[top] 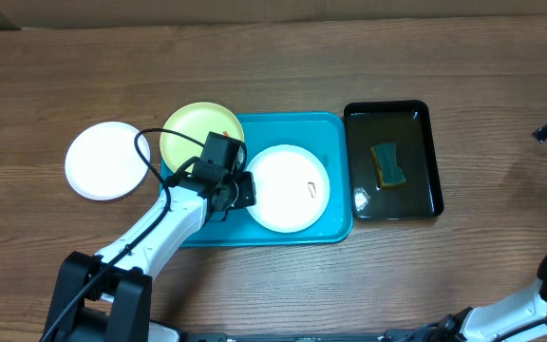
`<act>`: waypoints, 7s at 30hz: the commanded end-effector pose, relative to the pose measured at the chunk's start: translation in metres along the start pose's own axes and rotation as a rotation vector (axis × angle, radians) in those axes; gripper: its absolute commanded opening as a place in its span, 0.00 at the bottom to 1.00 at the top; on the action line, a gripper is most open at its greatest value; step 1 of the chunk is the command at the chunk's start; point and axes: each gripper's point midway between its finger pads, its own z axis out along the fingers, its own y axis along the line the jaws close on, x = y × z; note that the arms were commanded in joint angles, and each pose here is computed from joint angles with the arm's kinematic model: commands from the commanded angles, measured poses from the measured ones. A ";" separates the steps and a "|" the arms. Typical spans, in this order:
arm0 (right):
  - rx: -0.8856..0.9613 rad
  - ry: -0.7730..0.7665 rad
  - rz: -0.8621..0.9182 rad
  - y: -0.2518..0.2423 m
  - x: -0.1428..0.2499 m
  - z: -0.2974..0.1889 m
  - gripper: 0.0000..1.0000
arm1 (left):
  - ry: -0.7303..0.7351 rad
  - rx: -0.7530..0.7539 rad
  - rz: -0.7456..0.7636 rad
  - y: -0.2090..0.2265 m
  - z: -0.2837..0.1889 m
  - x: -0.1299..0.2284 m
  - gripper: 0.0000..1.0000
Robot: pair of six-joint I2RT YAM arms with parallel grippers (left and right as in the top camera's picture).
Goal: Clean dirty plates on tray and stack at the side
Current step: 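Slide the white plate rightward on the teal tray with the left gripper, then lower the right gripper into the black tray and grasp the sponge, then dip and rub the sponge in the water with the right gripper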
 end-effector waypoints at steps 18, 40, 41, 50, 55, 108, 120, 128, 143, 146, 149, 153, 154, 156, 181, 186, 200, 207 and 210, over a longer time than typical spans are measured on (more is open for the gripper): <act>-0.008 -0.015 -0.001 0.003 -0.004 -0.004 1.00 | -0.015 -0.099 -0.025 0.017 0.013 -0.002 0.04; -0.294 0.105 0.093 0.051 0.017 -0.012 1.00 | 0.001 -0.092 -0.025 0.017 0.030 0.000 0.35; -0.363 0.123 0.093 0.062 0.019 -0.016 1.00 | -0.008 -0.088 -0.025 0.016 0.030 -0.003 0.36; -0.455 0.254 -0.245 0.151 0.076 -0.027 1.00 | -0.020 -0.082 -0.025 0.015 0.030 -0.006 0.10; -0.322 0.324 -0.478 0.186 0.133 -0.011 1.00 | 0.003 -0.090 -0.077 0.017 0.030 0.001 0.04; 0.038 0.261 -0.843 0.177 0.238 0.073 0.85 | 0.078 -0.133 -0.125 0.026 0.028 0.020 0.43; -0.022 0.205 -0.843 0.181 0.240 0.091 0.21 | 0.082 -0.136 -0.125 0.027 0.028 0.021 0.47; 0.036 0.293 -0.837 0.176 0.242 0.068 0.72 | 0.094 -0.143 -0.118 0.028 0.028 0.024 0.41; 0.069 0.343 -0.833 0.153 0.256 0.077 0.75 | 0.095 -0.143 -0.119 0.028 0.028 0.024 0.35; 0.064 0.334 -0.834 0.156 0.254 0.077 0.79 | 0.095 -0.143 -0.119 0.028 0.028 0.024 0.34; 0.060 0.329 -0.834 0.157 0.254 0.077 0.81 | 0.090 -0.141 -0.119 0.028 0.028 0.023 0.38; 0.053 0.320 -0.837 0.158 0.255 0.080 0.84 | 0.074 -0.144 -0.117 0.028 0.028 0.019 0.37; 0.050 0.316 -0.837 0.158 0.255 0.081 0.84 | 0.071 -0.142 -0.117 0.028 0.028 0.019 0.35; 0.041 0.306 -0.837 0.159 0.254 0.084 0.82 | 0.068 -0.140 -0.117 0.027 0.028 0.018 0.32; 0.045 0.328 -0.819 0.186 0.237 0.044 0.04 | 0.079 -0.140 -0.091 0.027 0.028 0.020 0.04; 0.068 0.301 -0.779 0.191 0.228 0.036 0.04 | 0.073 -0.141 -0.151 0.027 0.028 0.019 0.30; 0.142 0.271 -0.775 0.182 0.218 0.034 0.04 | 0.070 -0.141 -0.178 0.027 0.028 0.019 0.04; 0.163 0.300 -0.776 0.185 0.216 0.012 0.04 | 0.070 -0.141 -0.177 0.027 0.028 0.019 0.04; 0.175 0.287 -0.780 0.184 0.213 0.013 0.04 | 0.070 -0.141 -0.177 0.027 0.028 0.019 0.04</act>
